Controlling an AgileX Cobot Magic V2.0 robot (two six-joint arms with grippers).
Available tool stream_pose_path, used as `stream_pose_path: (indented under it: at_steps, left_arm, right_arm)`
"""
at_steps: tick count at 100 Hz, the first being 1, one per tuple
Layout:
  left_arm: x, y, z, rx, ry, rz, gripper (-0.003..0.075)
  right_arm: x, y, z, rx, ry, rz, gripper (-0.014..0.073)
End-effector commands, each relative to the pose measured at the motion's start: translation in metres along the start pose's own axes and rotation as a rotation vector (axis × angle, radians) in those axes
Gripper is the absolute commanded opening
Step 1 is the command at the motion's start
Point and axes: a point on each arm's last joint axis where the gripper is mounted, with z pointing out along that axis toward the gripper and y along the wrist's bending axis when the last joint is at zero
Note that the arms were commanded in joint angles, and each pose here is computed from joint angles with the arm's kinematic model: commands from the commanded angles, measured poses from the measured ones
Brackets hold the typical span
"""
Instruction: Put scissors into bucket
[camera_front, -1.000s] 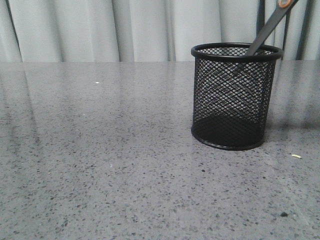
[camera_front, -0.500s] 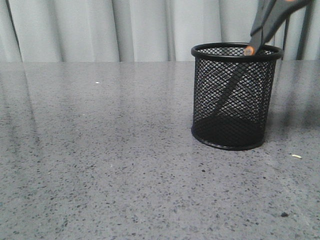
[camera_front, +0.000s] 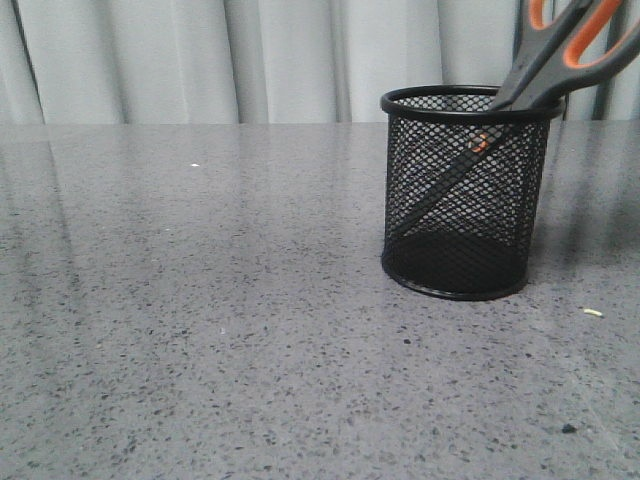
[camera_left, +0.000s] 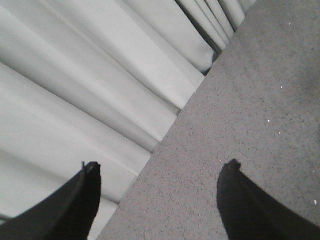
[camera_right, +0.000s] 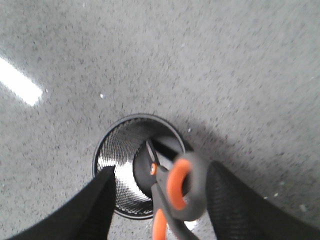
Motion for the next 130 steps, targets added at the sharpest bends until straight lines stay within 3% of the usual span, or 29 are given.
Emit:
stream_pose_path:
  at_steps: [1,16,25,34,42,60,74,109,130]
  left_arm:
    - [-0.007,0.007,-0.016,-0.082,-0.059,0.002,0.0451]
    - [-0.004,0.006,-0.025,-0.094,-0.028,0.021,0.0438]
    - [-0.001,0.003,-0.025,-0.062,0.004,0.02,0.0383]
    - [0.003,-0.001,-0.025,-0.025,0.044,-0.022,0.0229]
    - [0.006,-0.003,-0.025,-0.005,0.068,-0.09,-0.0025]
    - [0.014,-0.011,-0.026,-0.047,0.005,-0.195,-0.002]
    - [0.036,-0.034,-0.024,-0.078,-0.109,-0.3,-0.002]
    - [0.154,-0.127,-0.032,-0.313,-0.482,-0.577,-0.002]
    - [0.215,-0.178,-0.034,-0.33,-0.54,-0.633,-0.002]
  right_arm:
    - [-0.014,0.008,-0.037,0.042,-0.13,-0.034,0.0375]
    - [-0.021,0.016,-0.076,0.098,-0.243,-0.051,0.0369]
    - [-0.02,0.027,-0.093,0.106,-0.335,-0.067,0.03]
    - [-0.015,0.039,-0.108,0.106,-0.437,-0.073,0.0141]
    - [-0.007,0.046,-0.118,0.128,-0.538,-0.068,-0.0058]
    - [0.031,0.054,-0.128,0.218,-0.743,-0.037,-0.0061]
    - [0.07,0.056,-0.121,0.268,-0.847,0.002,-0.0062]
    - [0.17,0.056,-0.088,0.362,-1.007,0.047,-0.0063]
    - [0.223,0.051,-0.056,0.386,-1.042,0.056,-0.0063]
